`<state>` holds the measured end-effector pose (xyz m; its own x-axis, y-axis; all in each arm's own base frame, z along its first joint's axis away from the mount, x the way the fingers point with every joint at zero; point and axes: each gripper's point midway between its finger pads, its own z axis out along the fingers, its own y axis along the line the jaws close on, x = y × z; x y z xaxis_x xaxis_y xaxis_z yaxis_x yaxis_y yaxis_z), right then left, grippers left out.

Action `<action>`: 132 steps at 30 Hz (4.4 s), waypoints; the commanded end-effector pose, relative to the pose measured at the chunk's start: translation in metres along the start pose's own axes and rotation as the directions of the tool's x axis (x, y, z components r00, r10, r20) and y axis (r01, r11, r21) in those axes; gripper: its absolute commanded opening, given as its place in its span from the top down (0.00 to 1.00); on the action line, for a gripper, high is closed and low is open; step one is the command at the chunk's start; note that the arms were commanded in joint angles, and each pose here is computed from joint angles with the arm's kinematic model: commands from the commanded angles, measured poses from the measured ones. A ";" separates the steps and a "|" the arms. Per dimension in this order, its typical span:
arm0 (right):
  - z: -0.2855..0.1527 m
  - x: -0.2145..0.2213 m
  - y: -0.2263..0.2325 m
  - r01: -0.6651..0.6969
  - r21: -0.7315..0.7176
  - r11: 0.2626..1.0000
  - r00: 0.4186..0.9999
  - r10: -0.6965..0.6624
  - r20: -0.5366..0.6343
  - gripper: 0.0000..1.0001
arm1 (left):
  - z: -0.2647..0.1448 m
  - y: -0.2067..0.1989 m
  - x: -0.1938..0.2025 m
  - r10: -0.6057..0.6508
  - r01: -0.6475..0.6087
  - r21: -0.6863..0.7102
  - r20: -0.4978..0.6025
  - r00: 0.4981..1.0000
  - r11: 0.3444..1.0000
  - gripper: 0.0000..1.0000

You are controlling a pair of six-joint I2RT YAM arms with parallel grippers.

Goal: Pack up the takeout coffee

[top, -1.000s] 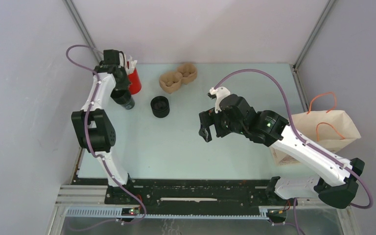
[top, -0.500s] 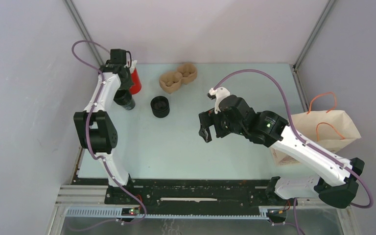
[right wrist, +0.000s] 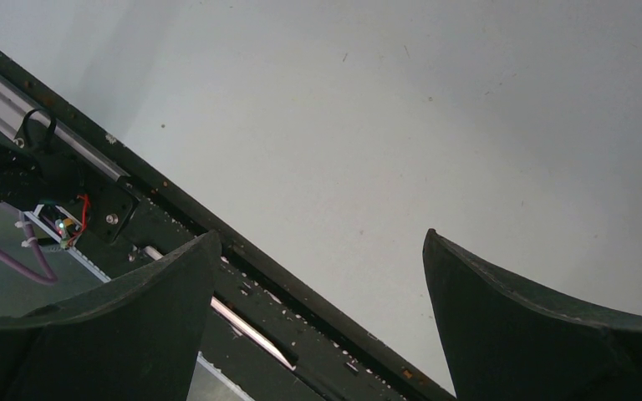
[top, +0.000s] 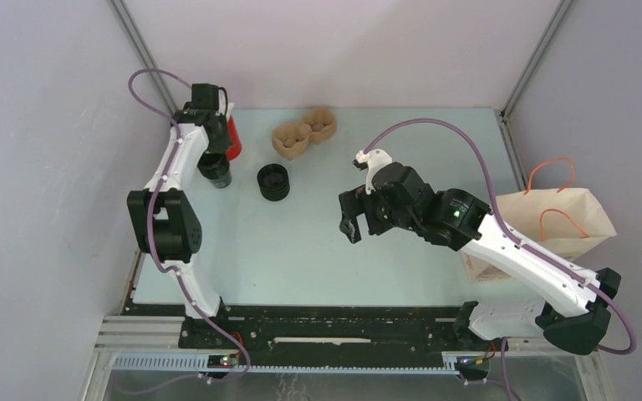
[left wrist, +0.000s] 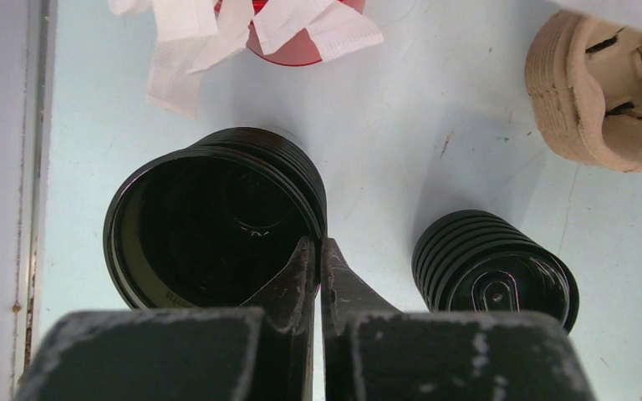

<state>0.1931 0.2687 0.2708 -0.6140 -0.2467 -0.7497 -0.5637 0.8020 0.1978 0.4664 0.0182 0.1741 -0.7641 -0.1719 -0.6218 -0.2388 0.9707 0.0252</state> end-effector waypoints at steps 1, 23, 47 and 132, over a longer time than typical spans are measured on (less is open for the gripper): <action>0.001 0.001 0.000 0.006 0.015 1.000 1.000 -0.006 0.004 0.00 | -0.027 -0.008 -0.029 -0.030 0.024 0.074 0.080 0.996 0.997 0.96; 0.007 0.003 0.001 0.024 0.017 1.000 1.000 -0.024 -0.010 0.00 | -0.022 0.006 -0.029 -0.085 0.079 0.094 0.060 0.995 0.992 0.89; 0.013 0.004 0.002 0.038 0.016 0.999 0.999 -0.038 -0.019 0.00 | -0.029 0.018 -0.036 -0.125 0.118 0.078 0.088 0.988 0.990 0.94; -0.094 -0.007 -0.067 -0.129 0.132 0.983 0.946 0.082 0.313 0.00 | -0.182 -0.280 0.293 0.678 -0.704 0.298 0.203 0.706 0.644 0.91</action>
<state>0.1795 0.1635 0.3170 -0.4646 -0.0253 -0.8852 -0.4105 0.8918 0.1900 0.1956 -0.3171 0.1124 -0.5922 0.5933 -0.5453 0.5582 0.7900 0.2534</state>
